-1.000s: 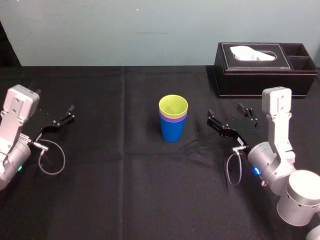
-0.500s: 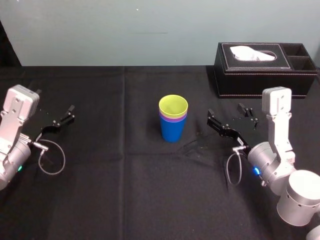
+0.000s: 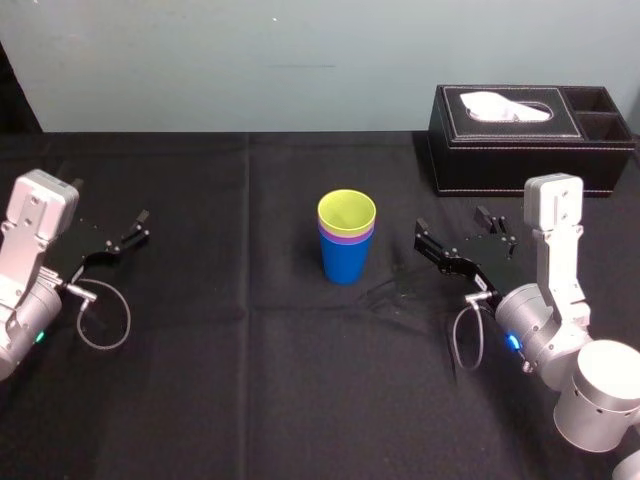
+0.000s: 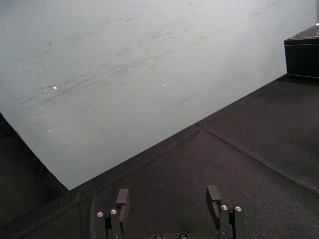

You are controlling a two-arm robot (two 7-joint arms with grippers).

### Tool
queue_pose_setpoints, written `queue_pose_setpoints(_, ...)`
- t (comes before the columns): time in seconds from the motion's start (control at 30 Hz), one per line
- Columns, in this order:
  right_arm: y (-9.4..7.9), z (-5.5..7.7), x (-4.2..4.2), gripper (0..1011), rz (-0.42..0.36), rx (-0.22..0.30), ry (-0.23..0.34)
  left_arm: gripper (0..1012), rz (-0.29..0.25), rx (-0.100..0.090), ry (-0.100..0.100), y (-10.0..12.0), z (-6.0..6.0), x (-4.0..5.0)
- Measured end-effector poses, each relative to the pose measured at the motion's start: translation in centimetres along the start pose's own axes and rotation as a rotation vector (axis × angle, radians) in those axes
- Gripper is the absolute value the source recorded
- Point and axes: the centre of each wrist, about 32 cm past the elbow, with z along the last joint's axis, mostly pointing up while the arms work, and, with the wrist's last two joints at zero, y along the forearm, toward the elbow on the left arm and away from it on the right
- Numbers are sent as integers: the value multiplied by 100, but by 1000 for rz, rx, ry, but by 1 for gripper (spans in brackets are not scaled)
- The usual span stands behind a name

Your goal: Stack the three plastic cups sequentially using one hand.

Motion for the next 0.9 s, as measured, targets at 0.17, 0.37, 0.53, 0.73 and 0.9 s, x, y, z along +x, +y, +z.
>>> queue_pose_setpoints(0.17, 0, 0, 0, 1003, 0, 0, 0, 1011, 0, 0, 0, 0, 0, 0)
queue_pose_setpoints(0.37, 0, 0, 0, 1003, 0, 0, 0, 1011, 0, 0, 0, 0, 0, 0)
queue_pose_setpoints(0.53, 0, 0, 0, 1003, 0, 0, 0, 1011, 0, 0, 0, 0, 0, 0)
queue_pose_setpoints(0.73, 0, 0, 0, 1003, 0, 0, 0, 1011, 0, 0, 0, 0, 0, 0)
queue_pose_setpoints(0.9, 0, 0, 0, 1003, 0, 0, 0, 1011, 0, 0, 0, 0, 0, -1)
